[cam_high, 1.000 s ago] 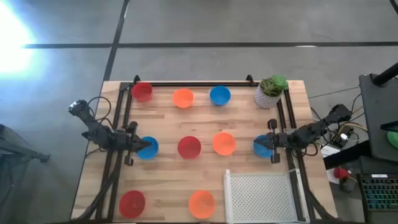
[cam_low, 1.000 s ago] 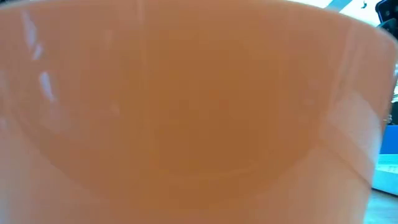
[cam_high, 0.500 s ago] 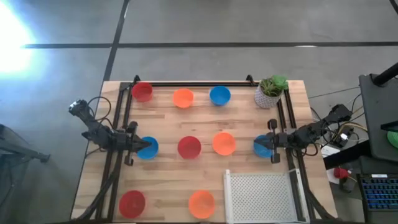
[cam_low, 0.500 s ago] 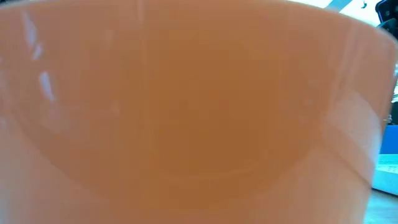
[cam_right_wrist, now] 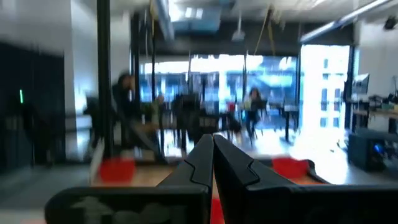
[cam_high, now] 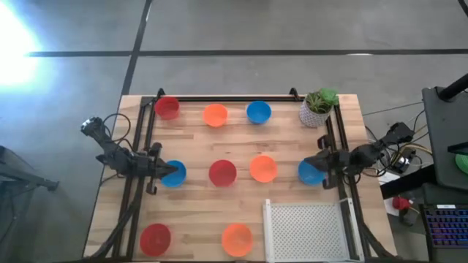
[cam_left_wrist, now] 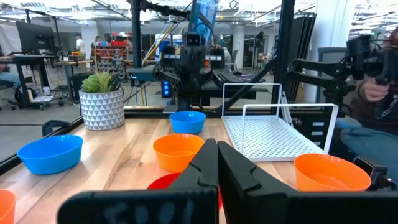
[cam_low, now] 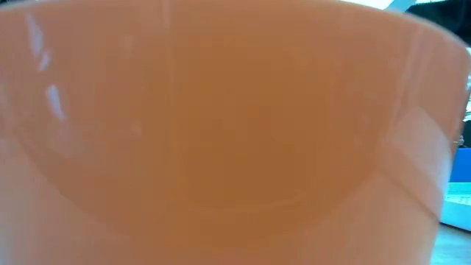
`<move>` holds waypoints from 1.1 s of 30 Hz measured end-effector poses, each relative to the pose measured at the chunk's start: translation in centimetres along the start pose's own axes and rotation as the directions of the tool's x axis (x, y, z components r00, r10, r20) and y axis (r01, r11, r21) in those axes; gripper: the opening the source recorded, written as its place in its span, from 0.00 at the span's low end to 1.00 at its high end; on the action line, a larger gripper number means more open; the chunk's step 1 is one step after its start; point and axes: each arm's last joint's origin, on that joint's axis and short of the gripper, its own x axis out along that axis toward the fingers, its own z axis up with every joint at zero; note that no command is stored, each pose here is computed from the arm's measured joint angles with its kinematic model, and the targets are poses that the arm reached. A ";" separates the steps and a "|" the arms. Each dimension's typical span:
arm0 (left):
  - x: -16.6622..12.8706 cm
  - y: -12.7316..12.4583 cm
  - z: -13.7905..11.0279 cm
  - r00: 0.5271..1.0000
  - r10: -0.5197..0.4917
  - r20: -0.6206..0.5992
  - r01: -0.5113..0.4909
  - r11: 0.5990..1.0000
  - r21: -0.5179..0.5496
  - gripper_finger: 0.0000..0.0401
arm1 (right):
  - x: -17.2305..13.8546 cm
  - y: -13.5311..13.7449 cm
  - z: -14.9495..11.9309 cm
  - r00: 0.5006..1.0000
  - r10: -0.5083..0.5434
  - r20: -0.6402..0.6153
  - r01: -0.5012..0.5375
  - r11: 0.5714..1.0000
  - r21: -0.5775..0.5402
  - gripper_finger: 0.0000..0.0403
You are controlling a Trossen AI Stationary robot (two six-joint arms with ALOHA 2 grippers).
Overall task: Pick & Place Mini bowls
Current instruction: Put the bottom right blue bowl on the shelf
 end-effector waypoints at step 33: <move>0.0 0.0 0.0 1.000 0.000 0.000 0.000 1.000 0.000 0.00 | 3.4 -0.1 12.8 0.921 -0.113 -0.373 0.113 0.993 -0.023 0.02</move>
